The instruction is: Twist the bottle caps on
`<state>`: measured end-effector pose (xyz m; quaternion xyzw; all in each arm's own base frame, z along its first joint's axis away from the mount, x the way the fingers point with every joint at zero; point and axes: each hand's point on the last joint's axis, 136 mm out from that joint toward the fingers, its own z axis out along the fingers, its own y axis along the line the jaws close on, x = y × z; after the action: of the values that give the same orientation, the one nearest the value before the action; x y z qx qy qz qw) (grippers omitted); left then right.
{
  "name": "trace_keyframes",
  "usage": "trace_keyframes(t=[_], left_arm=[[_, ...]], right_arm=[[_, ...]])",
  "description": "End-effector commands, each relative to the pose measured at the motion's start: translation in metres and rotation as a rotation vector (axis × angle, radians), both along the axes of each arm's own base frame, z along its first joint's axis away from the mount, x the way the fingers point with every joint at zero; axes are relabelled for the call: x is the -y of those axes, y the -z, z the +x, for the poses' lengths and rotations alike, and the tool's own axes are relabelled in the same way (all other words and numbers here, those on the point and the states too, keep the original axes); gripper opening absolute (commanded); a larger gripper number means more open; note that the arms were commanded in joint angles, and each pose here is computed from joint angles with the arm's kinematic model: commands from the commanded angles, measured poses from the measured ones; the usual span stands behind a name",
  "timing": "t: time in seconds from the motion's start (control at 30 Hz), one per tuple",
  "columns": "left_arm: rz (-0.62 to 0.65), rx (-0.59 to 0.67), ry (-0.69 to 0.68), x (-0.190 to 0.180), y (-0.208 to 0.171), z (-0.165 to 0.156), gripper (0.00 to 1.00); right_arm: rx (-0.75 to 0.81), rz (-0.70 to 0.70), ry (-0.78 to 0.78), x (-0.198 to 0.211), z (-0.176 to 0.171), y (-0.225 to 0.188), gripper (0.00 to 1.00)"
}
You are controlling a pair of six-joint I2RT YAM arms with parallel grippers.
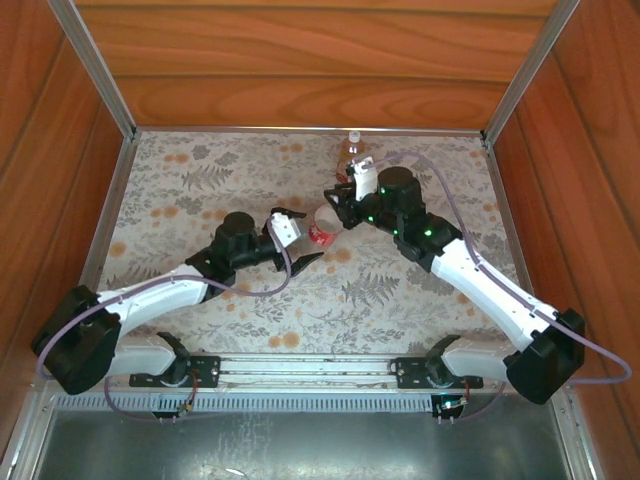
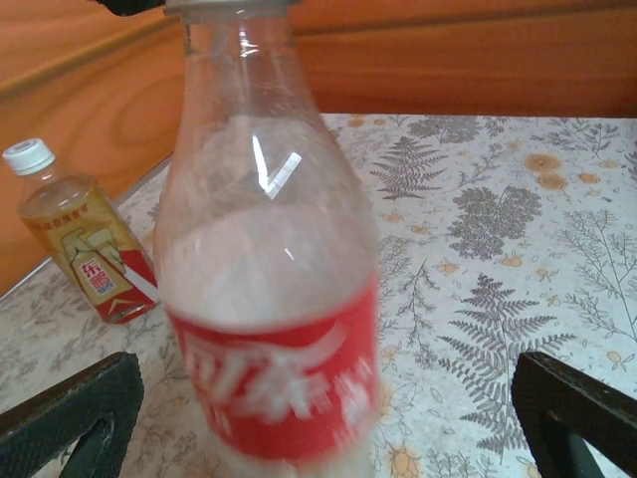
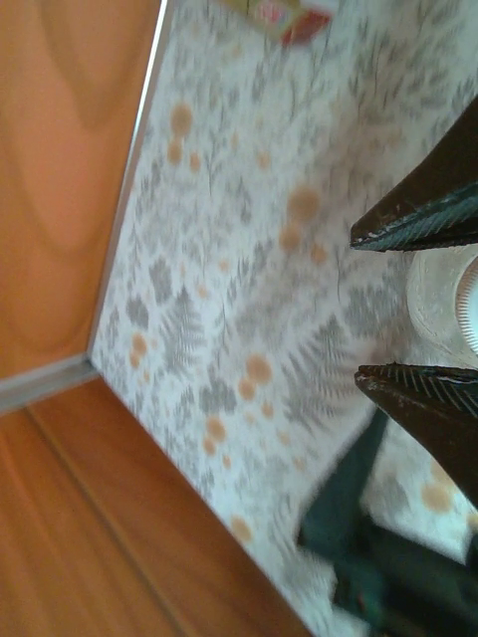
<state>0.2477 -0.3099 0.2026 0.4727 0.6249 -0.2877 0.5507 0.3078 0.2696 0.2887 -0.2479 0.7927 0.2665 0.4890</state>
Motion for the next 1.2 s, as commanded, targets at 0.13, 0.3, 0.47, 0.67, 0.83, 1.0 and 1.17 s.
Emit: trace_keyframes(t=[0.13,0.3,0.47,0.67,0.83,1.0,1.17], left_arm=[[-0.022,-0.046,-0.114,-0.025,0.011,-0.002,1.00],[-0.018,-0.063,-0.143,-0.031,0.019,-0.003,1.00],[-0.020,-0.045,-0.163,-0.036,0.016,-0.003,1.00],[0.002,-0.039,-0.175,-0.036,0.021,0.002,1.00],[0.012,-0.043,-0.181,-0.034,0.024,0.005,1.00],[0.029,-0.021,-0.225,-0.040,0.025,0.012,1.00],[0.047,0.005,-0.364,-0.065,0.025,0.035,1.00]], right_arm=[[0.079,-0.154,0.169,0.029,0.061,-0.007,0.27],[0.038,-0.198,0.175,0.029,0.086,0.007,0.29],[-0.006,-0.213,0.155,0.027,0.093,0.024,0.31],[-0.018,-0.217,0.141,0.026,0.093,0.030,0.51],[0.033,-0.214,0.124,0.026,0.092,0.010,0.72],[0.102,-0.206,0.176,0.040,0.087,-0.016,0.85],[0.165,-0.186,0.257,0.068,0.074,-0.030,0.90]])
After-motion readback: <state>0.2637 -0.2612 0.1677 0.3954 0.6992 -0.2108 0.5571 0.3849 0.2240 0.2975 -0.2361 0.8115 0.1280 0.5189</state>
